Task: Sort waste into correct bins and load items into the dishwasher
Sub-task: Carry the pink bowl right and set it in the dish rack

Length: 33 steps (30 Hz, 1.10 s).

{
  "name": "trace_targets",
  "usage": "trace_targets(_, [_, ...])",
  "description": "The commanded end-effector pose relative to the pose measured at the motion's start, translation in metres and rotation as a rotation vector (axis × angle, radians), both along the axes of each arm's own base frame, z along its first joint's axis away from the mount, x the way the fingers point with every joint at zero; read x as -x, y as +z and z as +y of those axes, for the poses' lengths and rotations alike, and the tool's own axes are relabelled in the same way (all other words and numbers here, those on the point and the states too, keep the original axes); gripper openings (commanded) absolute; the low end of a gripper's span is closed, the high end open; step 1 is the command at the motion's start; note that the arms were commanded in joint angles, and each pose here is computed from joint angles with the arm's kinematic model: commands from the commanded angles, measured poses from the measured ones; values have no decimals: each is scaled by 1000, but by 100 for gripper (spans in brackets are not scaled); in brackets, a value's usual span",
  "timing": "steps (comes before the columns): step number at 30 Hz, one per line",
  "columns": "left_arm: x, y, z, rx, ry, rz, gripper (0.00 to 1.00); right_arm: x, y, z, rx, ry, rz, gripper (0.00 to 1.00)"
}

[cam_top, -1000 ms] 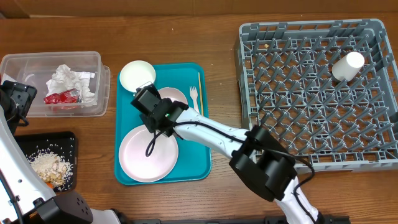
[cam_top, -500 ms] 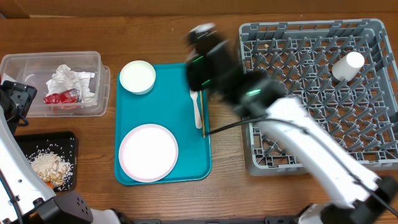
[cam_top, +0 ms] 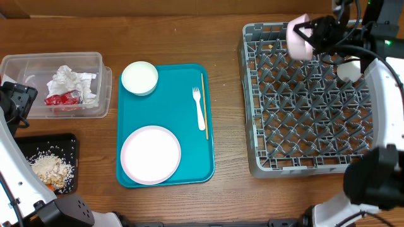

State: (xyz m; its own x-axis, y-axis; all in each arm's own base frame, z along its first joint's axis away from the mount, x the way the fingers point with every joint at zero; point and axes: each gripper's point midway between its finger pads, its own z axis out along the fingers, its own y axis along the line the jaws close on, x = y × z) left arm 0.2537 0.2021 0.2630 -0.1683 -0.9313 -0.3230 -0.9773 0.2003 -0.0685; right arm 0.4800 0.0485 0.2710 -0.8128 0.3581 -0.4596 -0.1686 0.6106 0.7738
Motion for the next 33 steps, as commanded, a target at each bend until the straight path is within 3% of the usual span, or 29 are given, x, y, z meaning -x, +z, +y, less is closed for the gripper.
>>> trace_targets(1, [0, 0, 1, -2, 5, 1, 100, -2, -19, 22, -91, 105, 38, 4])
trace_targets(12, [0, 0, 1, -2, 5, 1, 100, -27, -93, 14, -170, 24, 254, 4])
trace_targets(22, [0, 0, 1, -2, 5, 1, 100, -35, -96, -33, -145, -88, 239, 5])
trace_targets(26, [0, 0, 1, -2, 5, 1, 100, -36, -99, -58, -131, -148, 245, 13])
trace_targets(33, [0, 0, 1, -2, 5, 1, 100, -20, -102, -112, 128, -398, 356, 17])
